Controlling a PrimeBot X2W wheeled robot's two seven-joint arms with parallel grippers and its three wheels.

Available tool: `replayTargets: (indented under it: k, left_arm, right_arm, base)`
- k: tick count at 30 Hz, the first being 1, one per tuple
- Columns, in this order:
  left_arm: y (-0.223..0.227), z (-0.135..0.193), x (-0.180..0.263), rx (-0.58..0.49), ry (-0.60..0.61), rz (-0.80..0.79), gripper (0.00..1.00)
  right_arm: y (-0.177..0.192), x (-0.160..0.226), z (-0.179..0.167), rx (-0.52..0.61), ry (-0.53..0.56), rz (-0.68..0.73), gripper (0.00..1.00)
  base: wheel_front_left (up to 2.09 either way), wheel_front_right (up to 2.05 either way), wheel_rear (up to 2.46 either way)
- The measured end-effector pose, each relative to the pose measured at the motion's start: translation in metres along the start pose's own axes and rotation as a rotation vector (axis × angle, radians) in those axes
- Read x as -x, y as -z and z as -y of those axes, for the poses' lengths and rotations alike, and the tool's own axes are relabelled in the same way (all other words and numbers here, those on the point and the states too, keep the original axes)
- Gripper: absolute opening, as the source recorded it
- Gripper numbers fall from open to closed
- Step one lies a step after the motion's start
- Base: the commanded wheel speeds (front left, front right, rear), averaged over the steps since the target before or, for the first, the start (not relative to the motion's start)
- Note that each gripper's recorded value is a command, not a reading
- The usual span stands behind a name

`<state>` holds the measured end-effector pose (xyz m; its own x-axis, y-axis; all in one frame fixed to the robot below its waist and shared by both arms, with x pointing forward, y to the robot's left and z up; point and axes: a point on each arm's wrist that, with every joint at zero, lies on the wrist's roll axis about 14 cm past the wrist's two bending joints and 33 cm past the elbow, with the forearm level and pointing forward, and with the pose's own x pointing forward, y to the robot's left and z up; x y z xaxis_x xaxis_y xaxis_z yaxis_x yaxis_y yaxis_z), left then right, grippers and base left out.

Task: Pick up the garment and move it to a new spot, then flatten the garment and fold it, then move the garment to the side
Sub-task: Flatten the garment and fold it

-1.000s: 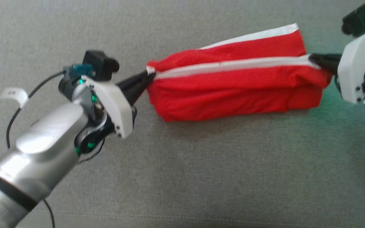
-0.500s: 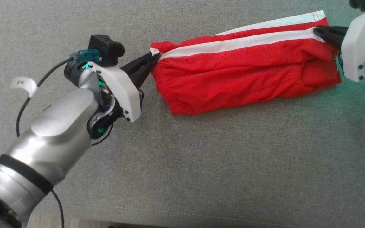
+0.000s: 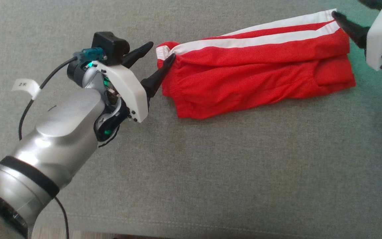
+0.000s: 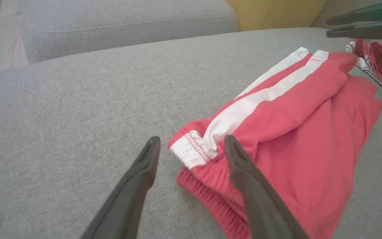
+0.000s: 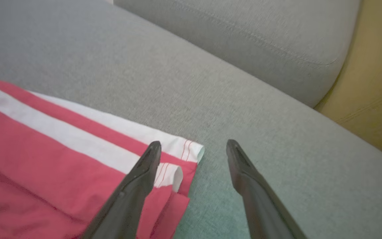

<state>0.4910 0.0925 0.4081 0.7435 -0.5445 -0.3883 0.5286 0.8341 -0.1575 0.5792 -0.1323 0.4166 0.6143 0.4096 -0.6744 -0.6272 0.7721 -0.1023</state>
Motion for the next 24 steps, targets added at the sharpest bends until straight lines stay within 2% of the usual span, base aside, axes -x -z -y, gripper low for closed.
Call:
replayTargets:
  k: [8, 14, 21, 24]
  left_arm:
    - [-0.031, -0.005, 0.009, 0.014, -0.046, 0.105, 1.0]
    - [-0.055, -0.013, 0.02, 0.03, -0.119, 0.189, 1.0]
    - [-0.125, -0.003, 0.052, 0.102, -0.177, 0.447, 1.0]
    - [-0.135, 0.003, 0.074, 0.113, -0.202, 0.529, 1.0]
  right_arm:
    - [-0.054, 0.033, 0.026, -0.076, 0.128, 0.333, 1.0]
    - [-0.063, 0.061, 0.027, -0.101, 0.187, 0.49, 1.0]
    - [-0.088, 0.113, 0.026, -0.145, 0.255, 0.674, 1.0]
    - [-0.1, 0.14, 0.02, -0.131, 0.279, 0.772, 1.0]
  base:
    - [0.0, 0.0, 0.0]
    - [0.0, 0.0, 0.0]
    - [0.0, 0.0, 0.0]
    - [0.0, 0.0, 0.0]
